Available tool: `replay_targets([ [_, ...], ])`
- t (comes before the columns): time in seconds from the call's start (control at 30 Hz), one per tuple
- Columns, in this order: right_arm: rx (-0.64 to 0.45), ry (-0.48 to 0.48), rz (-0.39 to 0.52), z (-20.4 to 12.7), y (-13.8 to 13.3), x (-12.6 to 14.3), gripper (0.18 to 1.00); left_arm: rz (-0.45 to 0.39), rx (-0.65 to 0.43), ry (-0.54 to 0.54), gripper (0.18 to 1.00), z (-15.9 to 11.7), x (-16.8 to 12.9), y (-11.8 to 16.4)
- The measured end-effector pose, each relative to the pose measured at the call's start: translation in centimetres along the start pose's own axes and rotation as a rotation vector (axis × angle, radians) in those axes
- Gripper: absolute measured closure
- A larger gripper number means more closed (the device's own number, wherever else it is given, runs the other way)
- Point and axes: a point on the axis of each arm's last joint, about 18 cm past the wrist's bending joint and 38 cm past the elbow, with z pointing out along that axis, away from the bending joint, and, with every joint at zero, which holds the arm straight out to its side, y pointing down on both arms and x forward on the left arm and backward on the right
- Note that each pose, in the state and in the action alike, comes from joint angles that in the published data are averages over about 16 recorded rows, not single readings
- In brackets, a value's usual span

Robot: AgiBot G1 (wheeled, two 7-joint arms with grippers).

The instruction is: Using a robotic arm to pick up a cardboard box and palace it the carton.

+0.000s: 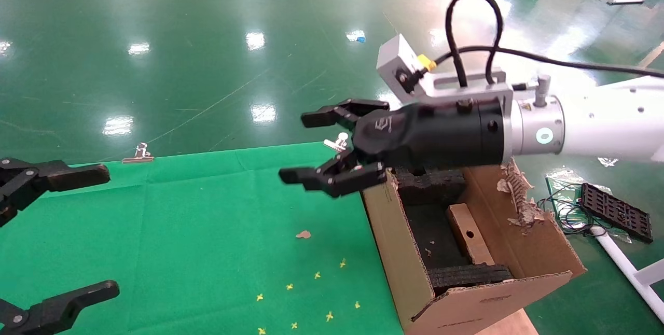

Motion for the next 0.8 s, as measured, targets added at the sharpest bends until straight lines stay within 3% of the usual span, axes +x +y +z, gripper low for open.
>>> replay_targets([
  [0.4,0.164,-0.134,-0.117,-0.3,0.8,-4.8,0.178,0.000,0.000,0.000,0.184,0.0,0.0,0.0],
  [0.8,0.265,-0.182,-0.200,-1.6,1.4,-7.8,0.178,0.000,0.000,0.000,0.184,0.0,0.0,0.0],
])
